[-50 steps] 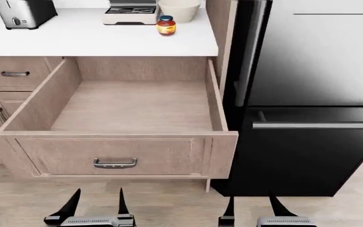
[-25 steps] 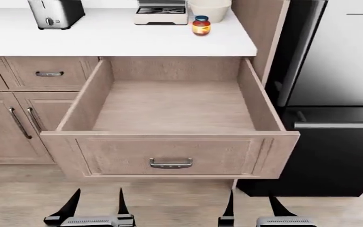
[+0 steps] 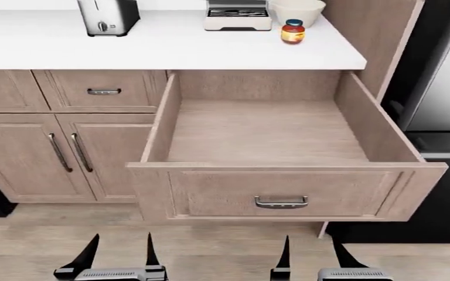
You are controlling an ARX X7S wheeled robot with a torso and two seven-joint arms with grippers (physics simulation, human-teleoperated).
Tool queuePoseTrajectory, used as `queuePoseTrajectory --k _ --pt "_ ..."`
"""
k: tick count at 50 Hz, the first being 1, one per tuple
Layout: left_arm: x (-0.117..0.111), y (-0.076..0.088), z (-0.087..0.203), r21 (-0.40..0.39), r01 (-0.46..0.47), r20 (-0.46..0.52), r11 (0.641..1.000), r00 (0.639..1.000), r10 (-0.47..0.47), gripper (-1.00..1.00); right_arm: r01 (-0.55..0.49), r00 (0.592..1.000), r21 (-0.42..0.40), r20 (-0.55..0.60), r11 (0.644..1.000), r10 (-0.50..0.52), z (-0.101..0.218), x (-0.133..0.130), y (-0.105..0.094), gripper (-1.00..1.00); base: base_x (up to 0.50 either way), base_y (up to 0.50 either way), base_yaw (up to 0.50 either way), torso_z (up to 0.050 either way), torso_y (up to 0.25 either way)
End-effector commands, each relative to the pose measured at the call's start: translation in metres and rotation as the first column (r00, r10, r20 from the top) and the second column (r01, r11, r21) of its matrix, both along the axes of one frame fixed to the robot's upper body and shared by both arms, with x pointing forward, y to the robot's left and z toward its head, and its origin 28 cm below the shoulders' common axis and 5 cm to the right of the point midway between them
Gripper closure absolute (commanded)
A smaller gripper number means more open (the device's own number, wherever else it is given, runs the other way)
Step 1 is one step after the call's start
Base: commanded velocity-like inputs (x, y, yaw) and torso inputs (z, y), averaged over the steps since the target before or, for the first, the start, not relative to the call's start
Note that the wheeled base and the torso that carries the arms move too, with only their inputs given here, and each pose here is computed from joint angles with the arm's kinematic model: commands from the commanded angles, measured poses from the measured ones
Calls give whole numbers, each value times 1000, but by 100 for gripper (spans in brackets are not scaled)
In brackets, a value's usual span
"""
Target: Close the left drawer.
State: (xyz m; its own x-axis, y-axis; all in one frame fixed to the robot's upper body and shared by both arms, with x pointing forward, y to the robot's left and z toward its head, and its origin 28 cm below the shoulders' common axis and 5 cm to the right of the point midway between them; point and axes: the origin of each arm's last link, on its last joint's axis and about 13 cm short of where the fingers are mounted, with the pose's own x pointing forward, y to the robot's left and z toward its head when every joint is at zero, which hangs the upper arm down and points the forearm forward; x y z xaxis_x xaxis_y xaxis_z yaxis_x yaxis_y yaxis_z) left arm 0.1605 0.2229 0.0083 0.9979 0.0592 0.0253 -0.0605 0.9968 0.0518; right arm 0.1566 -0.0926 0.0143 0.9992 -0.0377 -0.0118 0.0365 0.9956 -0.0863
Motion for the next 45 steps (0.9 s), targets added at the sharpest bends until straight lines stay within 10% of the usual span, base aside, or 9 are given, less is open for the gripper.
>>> queuePoseTrajectory --k 1,45 --pt "0 0 -1 0 -2 0 1000 1000 2 -100 0 1000 -1 0 1000 0 0 0 0 -100 0 500 0 0 0" --pt "0 0 0 0 -4 -3 1000 1000 4 -100 -1 1000 0 0 1000 1 0 -1 0 -100 0 500 0 0 0"
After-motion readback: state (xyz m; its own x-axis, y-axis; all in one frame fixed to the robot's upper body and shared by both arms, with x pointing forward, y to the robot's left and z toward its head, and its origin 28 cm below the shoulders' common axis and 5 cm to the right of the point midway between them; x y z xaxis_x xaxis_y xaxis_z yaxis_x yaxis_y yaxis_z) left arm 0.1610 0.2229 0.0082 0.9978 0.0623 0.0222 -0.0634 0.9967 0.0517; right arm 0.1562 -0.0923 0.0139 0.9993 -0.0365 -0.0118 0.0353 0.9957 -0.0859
